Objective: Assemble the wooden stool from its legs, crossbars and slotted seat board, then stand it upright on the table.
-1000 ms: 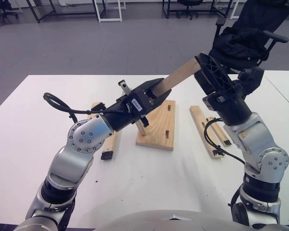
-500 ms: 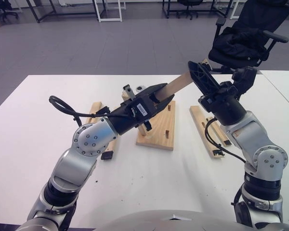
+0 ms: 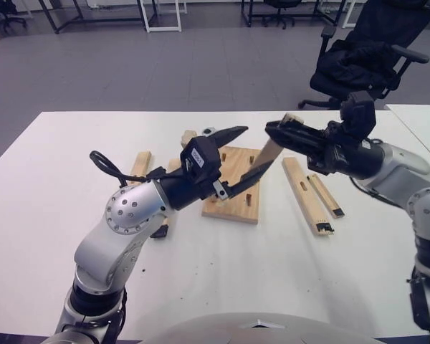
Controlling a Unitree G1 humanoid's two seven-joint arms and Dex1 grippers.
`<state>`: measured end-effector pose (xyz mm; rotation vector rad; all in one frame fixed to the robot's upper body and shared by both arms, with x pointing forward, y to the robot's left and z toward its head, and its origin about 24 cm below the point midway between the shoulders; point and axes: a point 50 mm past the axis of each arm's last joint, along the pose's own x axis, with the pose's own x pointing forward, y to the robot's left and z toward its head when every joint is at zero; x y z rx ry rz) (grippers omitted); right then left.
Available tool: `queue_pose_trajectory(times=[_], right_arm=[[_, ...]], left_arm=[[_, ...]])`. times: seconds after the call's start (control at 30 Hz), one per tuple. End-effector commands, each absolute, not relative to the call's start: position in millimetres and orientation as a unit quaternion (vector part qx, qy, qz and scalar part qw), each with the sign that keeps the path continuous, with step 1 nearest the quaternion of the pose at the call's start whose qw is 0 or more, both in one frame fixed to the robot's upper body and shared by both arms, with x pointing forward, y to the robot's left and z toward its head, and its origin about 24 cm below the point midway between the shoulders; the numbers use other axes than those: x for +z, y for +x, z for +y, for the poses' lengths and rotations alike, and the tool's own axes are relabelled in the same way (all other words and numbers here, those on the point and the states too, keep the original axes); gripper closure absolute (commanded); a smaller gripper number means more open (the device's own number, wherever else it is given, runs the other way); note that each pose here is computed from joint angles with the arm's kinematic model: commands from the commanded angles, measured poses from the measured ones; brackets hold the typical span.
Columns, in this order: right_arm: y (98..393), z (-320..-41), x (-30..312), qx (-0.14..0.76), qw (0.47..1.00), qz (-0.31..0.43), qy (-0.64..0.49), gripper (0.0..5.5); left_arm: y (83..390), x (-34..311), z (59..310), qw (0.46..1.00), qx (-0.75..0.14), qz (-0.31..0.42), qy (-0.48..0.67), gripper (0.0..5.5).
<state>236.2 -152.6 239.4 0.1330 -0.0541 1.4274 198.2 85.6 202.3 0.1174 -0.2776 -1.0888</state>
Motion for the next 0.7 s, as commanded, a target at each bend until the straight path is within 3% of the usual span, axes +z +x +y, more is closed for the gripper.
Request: queue_pose_trajectory(times=[0.03, 0.17, 0.3, 0.7], right_arm=[[230, -143, 262, 0.736, 0.675, -0.024, -0.049, 5.09], [229, -142, 262, 0.769, 0.63, 0.001, -0.111, 5.09], [230, -137, 255, 0.778, 0.613, 0.008, -0.138, 5.09], [230, -130, 258, 0.784, 0.611, -0.005, -0.106, 5.09]], left_arm=[[194, 189, 87, 0.829, -0.555, -0.049, 0.055, 1.38], [189, 192, 88, 0.815, -0.577, -0.037, 0.04, 1.8], [185, 196, 87, 0.802, -0.595, -0.035, 0.028, 2.56], [185, 192, 81, 0.805, -0.593, -0.036, 0.017, 4.62]])
